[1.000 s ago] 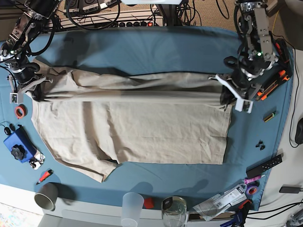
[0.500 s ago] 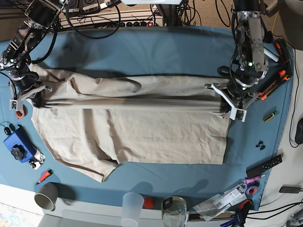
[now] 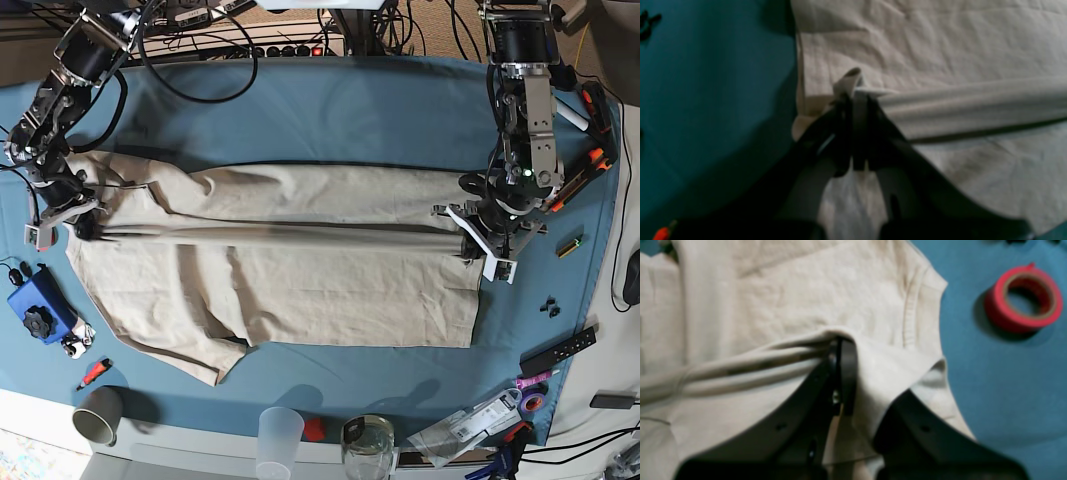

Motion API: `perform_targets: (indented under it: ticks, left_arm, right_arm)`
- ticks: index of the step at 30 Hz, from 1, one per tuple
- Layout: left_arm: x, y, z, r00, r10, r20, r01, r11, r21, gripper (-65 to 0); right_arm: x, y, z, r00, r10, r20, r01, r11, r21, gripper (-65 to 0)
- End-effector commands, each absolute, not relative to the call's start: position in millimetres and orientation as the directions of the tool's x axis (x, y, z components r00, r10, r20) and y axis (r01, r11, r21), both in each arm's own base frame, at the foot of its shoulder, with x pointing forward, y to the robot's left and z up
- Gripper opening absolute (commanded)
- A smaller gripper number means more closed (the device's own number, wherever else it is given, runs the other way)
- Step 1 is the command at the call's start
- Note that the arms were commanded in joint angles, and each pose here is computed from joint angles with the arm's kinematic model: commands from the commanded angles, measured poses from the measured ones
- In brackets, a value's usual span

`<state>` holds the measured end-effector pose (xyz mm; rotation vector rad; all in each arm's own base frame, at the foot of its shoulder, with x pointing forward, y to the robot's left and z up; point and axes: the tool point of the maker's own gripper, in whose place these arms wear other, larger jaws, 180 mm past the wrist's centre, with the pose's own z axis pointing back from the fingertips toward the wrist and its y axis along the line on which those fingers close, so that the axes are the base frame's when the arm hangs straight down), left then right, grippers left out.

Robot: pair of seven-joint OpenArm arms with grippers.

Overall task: Fold the T-shirt properly
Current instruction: 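Open both grippers and release the folded strip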

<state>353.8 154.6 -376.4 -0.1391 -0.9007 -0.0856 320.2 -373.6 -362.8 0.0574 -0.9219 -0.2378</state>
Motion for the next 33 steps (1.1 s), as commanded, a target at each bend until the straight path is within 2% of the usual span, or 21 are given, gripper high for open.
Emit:
perform_targets:
  ticks: [1,11,13,16,18,22,25,28,33]
  left_arm:
    - [364.2,165.8,-365.0,0.586,-0.019,0.810,0.108,0.993,-0.055,-65.0]
    - [365.1,166.4,-368.9,0.586,-0.013,0.810,0.104,0.993,-0.060,-65.0]
    - [365.7,166.5,-368.1,0.582,-0.013,0.813,0.105,0.993,-0.059,-55.4]
    - [371.2,166.6,-361.5,0.556,-0.010,0.831,0.105,0.993,-0.058,-45.9]
    - [375.2,167.3,-357.6,0.552,-0.012,0.834,0.105,0.993,-0.055,-44.5]
    - [378.0,171.9,-357.6,0.600,-0.028,0.800,0.102,0.994,-0.042,-44.3]
    - [381.1,175.9,-353.9,0.615,-0.039,0.787,0.102,0.994,-0.031,-40.3]
    - [378.3,174.8,-350.1,0.635,-0.022,0.772,0.104,0.993,-0.057,-35.7]
    - [374.0,168.4,-336.5,0.632,-0.028,0.774,0.125,0.990,-0.066,-35.3]
  right_arm:
    - [331.0,-390.7,-339.6,0.520,-0.215,0.827,0.199,0.972,0.127,-65.0]
    - [337.1,-388.1,-337.1,0.508,-0.198,0.838,0.173,0.977,0.126,-65.0]
    - [338.9,-381.0,-335.1,0.509,-0.164,0.845,0.121,0.986,0.119,-64.6]
    - [345.4,-375.2,-325.2,0.467,-0.135,0.874,0.072,0.991,0.115,-52.4]
    - [350.6,-377.0,-316.6,0.431,-0.133,0.892,0.072,0.991,0.113,-48.6]
    - [354.2,-388.0,-303.8,0.434,-0.111,0.894,0.073,0.993,0.088,-48.6]
    - [357.3,-397.9,-283.9,0.396,-0.107,0.912,0.064,0.994,0.089,-47.5]
    - [355.3,-406.6,-271.8,0.408,-0.115,0.906,0.056,0.993,0.101,-47.4]
    - [352.3,-415.2,-254.7,0.404,-0.135,0.905,0.043,0.991,0.129,-47.4]
